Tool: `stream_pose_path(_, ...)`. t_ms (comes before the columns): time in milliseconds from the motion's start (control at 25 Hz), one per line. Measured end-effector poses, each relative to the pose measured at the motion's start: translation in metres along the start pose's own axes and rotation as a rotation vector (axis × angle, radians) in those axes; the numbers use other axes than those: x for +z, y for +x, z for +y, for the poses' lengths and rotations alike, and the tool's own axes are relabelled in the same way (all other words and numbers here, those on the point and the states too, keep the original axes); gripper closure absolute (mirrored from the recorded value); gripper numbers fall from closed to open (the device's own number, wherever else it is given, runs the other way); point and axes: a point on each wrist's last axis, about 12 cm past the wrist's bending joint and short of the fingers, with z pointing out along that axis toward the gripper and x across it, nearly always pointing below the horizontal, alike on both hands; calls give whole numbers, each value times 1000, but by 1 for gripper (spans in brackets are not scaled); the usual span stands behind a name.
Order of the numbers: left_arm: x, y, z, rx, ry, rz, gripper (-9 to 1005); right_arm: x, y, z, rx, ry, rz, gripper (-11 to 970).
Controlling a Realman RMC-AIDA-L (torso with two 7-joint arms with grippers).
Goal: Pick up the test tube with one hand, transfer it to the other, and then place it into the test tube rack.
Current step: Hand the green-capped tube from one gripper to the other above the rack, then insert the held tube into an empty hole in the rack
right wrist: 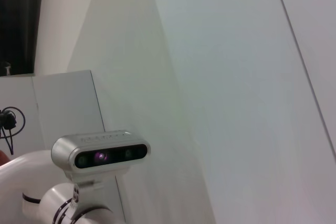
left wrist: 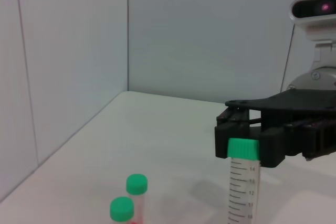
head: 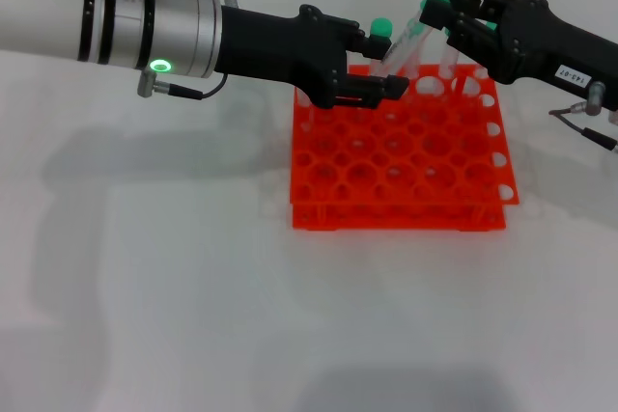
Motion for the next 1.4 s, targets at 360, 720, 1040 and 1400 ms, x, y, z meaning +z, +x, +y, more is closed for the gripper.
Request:
stream_pose_path(360, -34, -10, -13, -69, -94, 83, 275, -6, -4, -3, -19, 9, 10, 665)
stream_pose_path(720, -99, 9, -54, -135, -251, 83, 103, -16, -11, -11, -46, 16, 40, 653)
stream_pose_path(1040, -141, 65, -100, -166, -382, -14, 103, -2, -24, -16, -101, -20, 89, 643)
stream_pose_path(1400, -153, 125, -121, -219, -442, -126, 103, 39, -22, -19, -153, -33, 175, 631)
